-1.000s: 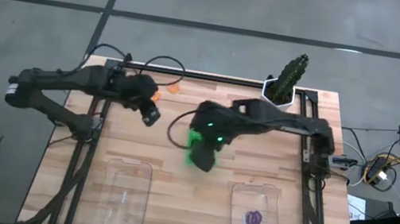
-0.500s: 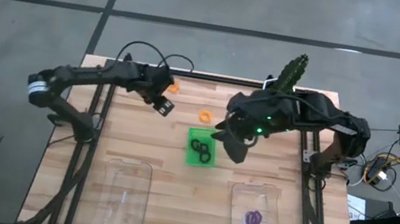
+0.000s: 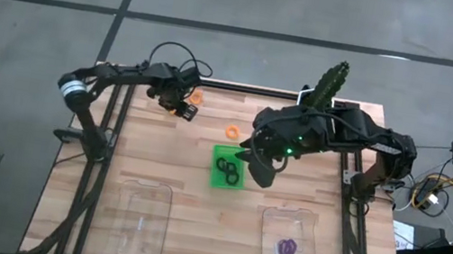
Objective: Sort spring keychains
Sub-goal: Put the middle yellow spring keychain into the left transparent bin
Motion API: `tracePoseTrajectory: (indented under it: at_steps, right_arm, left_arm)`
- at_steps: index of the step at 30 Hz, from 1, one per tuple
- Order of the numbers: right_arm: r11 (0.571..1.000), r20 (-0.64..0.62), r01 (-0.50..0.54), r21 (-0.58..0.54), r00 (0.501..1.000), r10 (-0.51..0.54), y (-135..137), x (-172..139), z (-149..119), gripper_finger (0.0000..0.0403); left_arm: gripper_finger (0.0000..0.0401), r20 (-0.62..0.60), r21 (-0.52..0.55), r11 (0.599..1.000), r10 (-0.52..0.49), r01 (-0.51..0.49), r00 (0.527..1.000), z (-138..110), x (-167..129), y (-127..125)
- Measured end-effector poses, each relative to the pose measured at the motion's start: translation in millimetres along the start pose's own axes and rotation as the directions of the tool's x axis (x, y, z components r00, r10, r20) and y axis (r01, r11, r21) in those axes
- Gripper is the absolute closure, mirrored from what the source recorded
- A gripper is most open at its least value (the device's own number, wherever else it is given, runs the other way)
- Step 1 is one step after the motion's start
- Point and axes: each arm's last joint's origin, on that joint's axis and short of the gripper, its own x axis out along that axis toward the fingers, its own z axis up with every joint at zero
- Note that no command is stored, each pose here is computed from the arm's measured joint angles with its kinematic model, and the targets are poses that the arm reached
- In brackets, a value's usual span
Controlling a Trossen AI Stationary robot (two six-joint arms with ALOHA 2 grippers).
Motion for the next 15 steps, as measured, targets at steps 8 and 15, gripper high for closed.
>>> tracePoseTrajectory:
  at_steps: [8,15]
  right_arm:
    - [1.0,-0.005,0.002,0.001,1.0,-0.002,0.2,2.9,-0.1,0.0248]
    - [1.0,-0.007,-0.005,-0.001,1.0,0.005,1.7,2.7,-0.9,0.0248]
  left_arm:
    - [0.0256,0.018,0.001,1.0,0.025,-0.025,1.0,11.8,18.4,3.9]
    - [0.0256,0.008,-0.004,0.997,0.08,-0.08,0.997,15.2,26.6,9.4]
